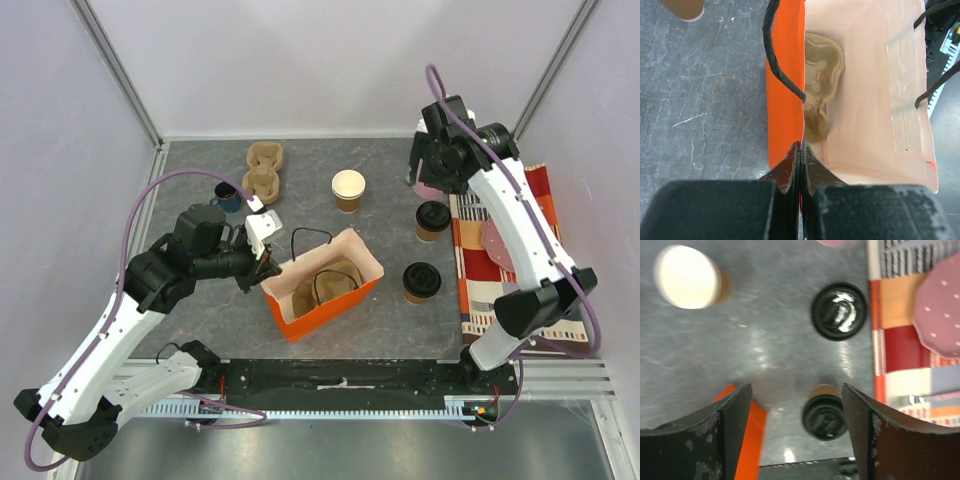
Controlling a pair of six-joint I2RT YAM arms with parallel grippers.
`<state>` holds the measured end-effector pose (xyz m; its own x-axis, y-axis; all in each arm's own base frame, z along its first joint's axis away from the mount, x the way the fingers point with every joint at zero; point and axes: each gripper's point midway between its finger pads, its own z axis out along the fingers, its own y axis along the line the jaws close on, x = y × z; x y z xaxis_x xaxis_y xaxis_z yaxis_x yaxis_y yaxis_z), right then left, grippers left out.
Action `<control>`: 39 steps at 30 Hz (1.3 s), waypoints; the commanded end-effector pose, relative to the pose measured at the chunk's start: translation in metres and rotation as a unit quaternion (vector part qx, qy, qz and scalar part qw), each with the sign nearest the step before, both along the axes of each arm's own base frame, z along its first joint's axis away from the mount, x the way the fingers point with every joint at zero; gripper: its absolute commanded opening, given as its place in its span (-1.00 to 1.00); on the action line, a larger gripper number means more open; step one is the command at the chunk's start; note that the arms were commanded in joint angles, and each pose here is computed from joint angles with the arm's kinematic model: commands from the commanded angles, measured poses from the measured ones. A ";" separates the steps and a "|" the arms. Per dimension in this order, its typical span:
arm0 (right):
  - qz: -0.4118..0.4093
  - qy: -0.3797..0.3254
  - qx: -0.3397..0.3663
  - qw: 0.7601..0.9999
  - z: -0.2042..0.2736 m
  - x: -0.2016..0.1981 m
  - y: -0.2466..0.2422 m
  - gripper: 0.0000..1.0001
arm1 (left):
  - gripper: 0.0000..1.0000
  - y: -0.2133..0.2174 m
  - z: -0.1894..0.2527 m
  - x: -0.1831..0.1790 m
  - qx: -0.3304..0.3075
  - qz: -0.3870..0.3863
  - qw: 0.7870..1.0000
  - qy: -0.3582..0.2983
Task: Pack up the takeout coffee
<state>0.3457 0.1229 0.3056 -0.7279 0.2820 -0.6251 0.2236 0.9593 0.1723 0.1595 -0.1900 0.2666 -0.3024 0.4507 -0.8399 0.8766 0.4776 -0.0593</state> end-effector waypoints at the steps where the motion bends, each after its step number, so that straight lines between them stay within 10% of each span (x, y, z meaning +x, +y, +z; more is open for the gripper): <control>1: 0.114 0.038 -0.107 0.987 -0.041 0.008 -0.032 0.56 | -0.96 -0.007 0.021 0.000 -0.025 -0.027 0.999 -0.034; 12: 0.371 0.023 -0.194 0.908 -0.109 0.013 -0.044 0.18 | -0.95 -0.007 0.011 -0.010 -0.019 -0.059 0.997 -0.037; 20: 0.384 0.015 -0.207 0.900 -0.109 0.022 -0.046 0.15 | -0.96 0.002 0.052 0.002 -0.018 -0.071 0.982 -0.173; 39: 0.336 -0.037 -0.169 0.926 -0.060 0.030 -0.027 0.23 | -0.95 0.016 0.044 -0.019 -0.025 -0.040 0.992 -0.116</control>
